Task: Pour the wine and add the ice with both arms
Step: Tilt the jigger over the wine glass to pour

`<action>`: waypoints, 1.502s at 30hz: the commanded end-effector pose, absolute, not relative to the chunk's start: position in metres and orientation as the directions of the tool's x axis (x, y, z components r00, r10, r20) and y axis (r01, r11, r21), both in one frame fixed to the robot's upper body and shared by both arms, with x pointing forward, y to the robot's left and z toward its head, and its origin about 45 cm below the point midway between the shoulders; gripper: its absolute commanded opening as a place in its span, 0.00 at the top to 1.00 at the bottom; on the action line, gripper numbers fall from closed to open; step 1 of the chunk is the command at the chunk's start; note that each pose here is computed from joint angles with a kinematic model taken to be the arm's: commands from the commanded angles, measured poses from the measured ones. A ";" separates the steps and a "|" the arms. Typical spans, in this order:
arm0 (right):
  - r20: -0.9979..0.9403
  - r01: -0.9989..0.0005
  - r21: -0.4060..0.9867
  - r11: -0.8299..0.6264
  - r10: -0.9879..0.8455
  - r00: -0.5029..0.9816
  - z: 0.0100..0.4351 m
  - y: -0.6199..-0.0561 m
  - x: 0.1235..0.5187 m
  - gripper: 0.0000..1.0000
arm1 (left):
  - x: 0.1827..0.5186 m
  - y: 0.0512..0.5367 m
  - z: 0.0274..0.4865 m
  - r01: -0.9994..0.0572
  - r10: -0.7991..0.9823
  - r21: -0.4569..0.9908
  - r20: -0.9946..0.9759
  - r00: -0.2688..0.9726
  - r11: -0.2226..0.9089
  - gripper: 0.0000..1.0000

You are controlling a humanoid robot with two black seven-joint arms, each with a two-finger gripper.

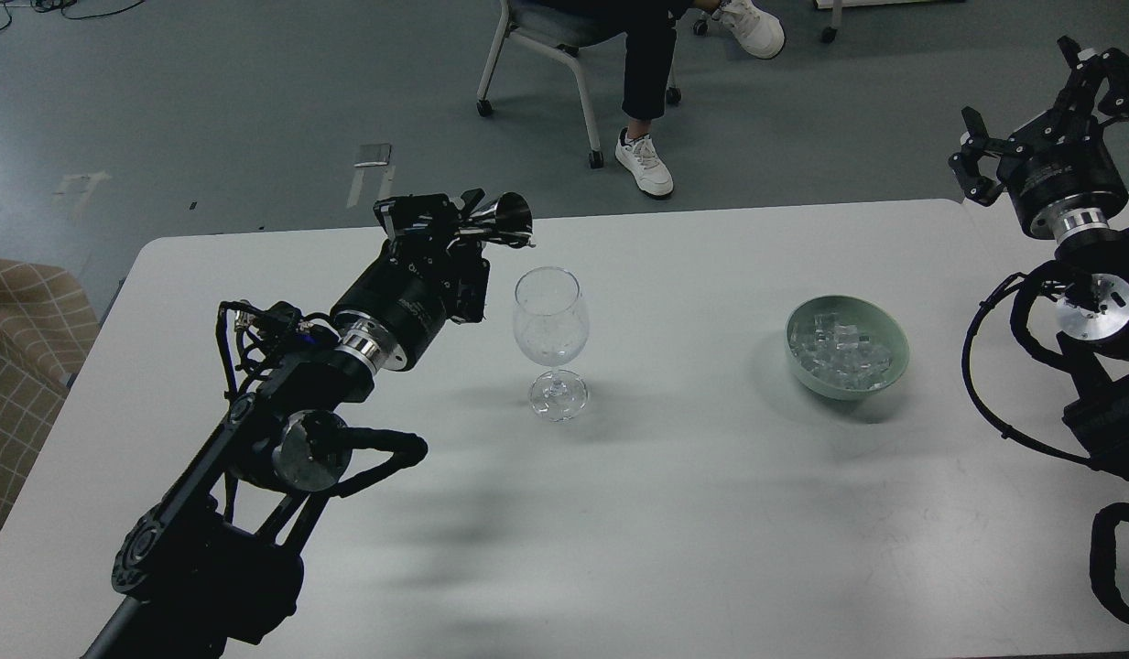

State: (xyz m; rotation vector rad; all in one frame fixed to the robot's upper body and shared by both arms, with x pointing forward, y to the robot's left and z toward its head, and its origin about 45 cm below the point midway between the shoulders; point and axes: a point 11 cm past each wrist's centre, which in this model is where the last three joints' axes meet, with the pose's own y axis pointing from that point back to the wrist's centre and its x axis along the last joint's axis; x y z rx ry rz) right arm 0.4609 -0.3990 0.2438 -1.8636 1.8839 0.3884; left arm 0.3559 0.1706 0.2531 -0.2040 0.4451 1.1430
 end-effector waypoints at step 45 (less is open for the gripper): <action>-0.510 -0.991 -0.124 0.056 -0.860 0.016 0.245 -0.405 0.459 0.00 | 0.366 0.173 0.271 -0.907 0.907 0.045 0.032 0.420 0.419 1.00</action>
